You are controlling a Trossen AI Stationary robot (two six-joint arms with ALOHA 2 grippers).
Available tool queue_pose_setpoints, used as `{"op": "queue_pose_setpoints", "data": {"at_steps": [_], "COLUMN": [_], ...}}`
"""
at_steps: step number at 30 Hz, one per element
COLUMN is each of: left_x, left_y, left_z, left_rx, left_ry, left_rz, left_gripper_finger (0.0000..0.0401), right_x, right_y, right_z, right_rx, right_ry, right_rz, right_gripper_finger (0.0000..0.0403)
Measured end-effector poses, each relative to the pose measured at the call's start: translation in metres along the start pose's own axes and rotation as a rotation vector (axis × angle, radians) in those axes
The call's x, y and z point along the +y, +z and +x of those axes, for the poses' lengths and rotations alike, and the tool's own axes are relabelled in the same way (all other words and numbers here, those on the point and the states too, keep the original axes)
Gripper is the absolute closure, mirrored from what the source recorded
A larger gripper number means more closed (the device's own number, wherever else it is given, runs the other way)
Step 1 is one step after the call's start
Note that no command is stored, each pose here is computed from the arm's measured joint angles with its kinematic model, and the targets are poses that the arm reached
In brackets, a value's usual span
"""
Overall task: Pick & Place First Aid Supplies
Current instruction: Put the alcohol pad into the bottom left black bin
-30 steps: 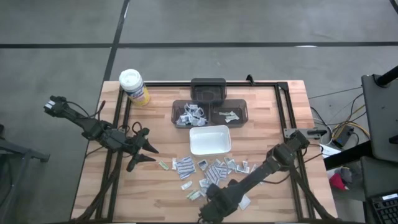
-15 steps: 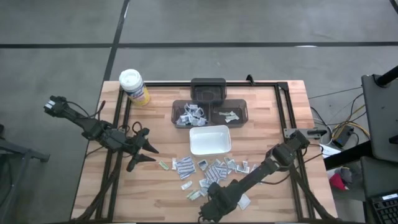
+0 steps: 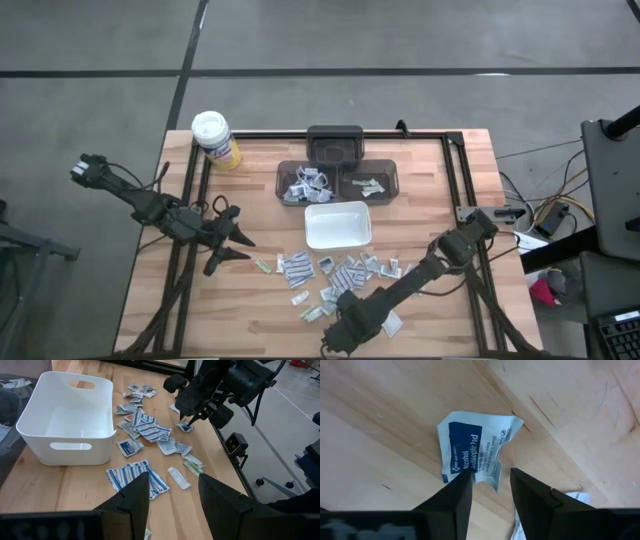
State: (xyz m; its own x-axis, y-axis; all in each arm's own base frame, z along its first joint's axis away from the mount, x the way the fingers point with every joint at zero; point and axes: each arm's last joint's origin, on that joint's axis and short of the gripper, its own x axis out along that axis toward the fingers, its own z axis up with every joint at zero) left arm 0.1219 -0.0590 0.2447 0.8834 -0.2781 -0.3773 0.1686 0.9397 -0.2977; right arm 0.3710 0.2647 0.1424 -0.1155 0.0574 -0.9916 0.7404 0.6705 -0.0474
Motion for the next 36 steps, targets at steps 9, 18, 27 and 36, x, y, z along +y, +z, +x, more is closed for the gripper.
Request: {"op": "queue_pose_setpoints", "data": {"at_steps": [9,18,27,36], "left_x": [0.0,0.0,0.0,0.0], "left_y": [0.0,0.0,0.0,0.0], "left_z": [0.0,0.0,0.0,0.0], "left_rx": [0.0,0.0,0.0,0.0], "left_ry": [0.0,0.0,0.0,0.0], "left_rz": [0.0,0.0,0.0,0.01], "left_gripper_finger": [0.0238,0.0238,0.0238,0.0238], "right_x": [0.001,-0.001,0.002,-0.001], "right_y": [0.0,-0.001,-0.002,-0.003], "right_z": [-0.001,-0.005,-0.015,-0.02], "right_rx": [-0.001,-0.006,-0.009,-0.003], "right_ry": [0.009,0.013,0.042,0.016], "right_rz": [-0.003,-0.011,-0.015,-0.009], "right_gripper_finger": [0.0282,0.0282,0.0255,0.0246]}}
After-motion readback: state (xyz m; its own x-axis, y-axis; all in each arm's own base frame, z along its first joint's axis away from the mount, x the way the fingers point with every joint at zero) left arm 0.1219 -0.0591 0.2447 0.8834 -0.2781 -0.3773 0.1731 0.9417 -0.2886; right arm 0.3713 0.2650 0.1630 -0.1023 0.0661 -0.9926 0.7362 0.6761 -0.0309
